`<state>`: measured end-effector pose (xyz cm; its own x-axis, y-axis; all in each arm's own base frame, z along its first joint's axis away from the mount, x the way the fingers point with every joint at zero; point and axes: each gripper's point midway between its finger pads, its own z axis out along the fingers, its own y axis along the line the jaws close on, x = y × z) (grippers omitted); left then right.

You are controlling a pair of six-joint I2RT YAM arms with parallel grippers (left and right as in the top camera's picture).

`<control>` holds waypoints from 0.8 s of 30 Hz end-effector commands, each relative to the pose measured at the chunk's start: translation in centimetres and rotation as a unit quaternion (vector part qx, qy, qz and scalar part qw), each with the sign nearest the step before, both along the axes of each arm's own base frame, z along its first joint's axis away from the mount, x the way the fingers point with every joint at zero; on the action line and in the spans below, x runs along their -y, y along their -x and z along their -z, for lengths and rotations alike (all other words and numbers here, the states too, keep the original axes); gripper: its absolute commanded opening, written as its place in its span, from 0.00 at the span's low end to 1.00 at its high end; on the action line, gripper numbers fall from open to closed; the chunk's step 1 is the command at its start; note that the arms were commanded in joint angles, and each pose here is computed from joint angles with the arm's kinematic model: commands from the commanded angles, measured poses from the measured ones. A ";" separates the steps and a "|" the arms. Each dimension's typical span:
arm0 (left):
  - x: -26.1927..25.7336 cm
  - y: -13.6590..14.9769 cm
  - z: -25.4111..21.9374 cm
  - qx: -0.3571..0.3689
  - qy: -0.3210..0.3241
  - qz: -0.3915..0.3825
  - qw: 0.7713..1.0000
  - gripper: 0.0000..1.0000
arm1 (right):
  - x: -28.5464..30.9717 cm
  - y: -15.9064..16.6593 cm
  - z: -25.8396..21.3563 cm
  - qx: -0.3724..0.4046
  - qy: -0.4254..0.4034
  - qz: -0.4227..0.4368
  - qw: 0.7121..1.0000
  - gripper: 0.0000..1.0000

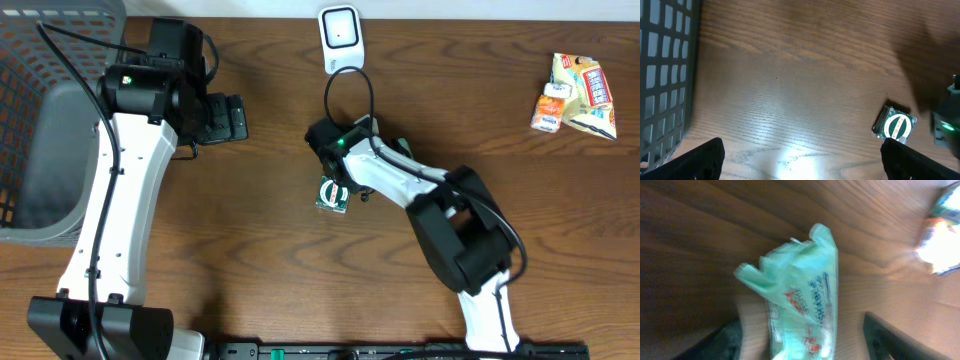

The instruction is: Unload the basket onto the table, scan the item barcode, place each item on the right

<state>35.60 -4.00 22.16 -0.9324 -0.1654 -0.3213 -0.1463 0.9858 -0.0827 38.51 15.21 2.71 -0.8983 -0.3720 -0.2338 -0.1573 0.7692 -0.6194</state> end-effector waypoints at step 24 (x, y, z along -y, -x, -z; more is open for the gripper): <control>-0.1 0.0 0.3 -0.004 -0.004 0.001 1.000 0.98 | 0.9 0.5 2.7 -0.234 -0.422 -0.015 0.876 0.37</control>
